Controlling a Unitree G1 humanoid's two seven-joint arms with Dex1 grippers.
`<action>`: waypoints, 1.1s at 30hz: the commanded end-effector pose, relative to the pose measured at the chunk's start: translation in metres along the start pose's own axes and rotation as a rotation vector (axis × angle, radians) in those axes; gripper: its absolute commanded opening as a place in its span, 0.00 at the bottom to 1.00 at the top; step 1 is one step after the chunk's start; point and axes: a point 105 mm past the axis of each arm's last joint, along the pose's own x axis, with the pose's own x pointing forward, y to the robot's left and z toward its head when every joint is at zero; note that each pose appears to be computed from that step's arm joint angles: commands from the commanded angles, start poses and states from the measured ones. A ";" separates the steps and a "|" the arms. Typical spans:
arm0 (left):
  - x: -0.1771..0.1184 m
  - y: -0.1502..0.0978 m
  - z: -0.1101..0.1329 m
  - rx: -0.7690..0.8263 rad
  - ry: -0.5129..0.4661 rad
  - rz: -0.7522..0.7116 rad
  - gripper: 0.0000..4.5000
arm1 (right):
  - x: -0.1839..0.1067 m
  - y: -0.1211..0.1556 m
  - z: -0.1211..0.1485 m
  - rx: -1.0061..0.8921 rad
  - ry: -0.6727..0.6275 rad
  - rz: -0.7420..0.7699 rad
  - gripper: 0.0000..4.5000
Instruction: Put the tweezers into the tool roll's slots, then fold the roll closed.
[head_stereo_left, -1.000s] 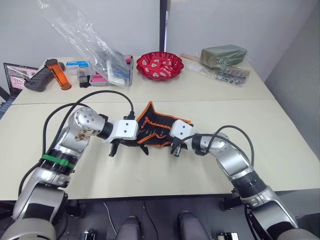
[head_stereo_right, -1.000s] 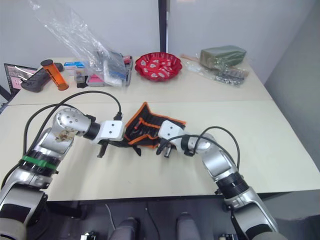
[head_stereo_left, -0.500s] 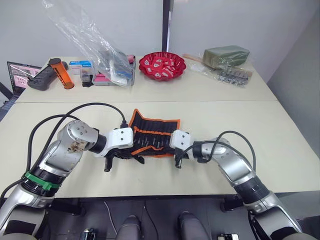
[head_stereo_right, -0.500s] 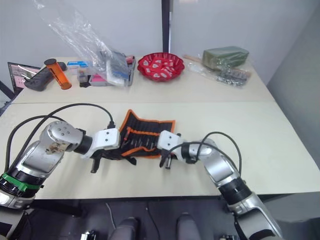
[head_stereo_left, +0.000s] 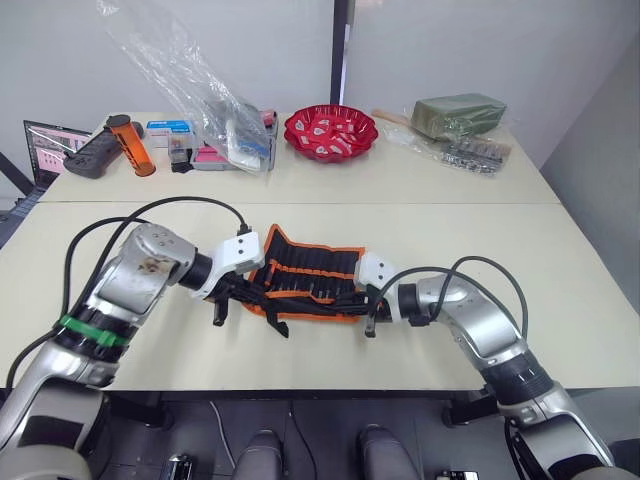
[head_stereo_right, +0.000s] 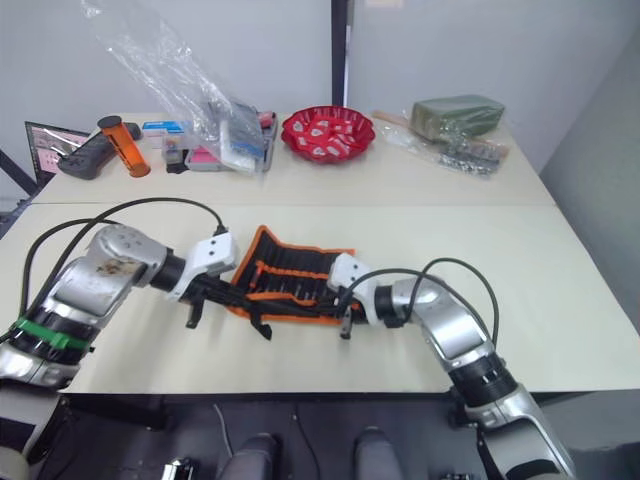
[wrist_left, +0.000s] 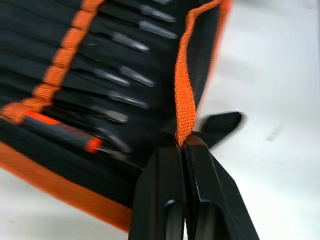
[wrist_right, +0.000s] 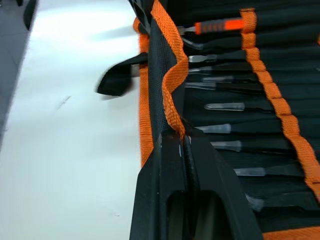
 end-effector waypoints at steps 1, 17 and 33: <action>-0.010 0.017 0.000 -0.010 0.013 0.078 0.01 | -0.012 -0.018 -0.004 0.015 0.022 -0.085 0.00; 0.003 0.036 0.020 -0.040 -0.133 0.146 0.01 | -0.010 -0.041 -0.009 0.119 -0.050 -0.222 0.00; -0.048 0.054 0.037 -0.115 -0.329 0.311 0.85 | -0.032 -0.052 0.006 0.240 -0.234 -0.291 0.65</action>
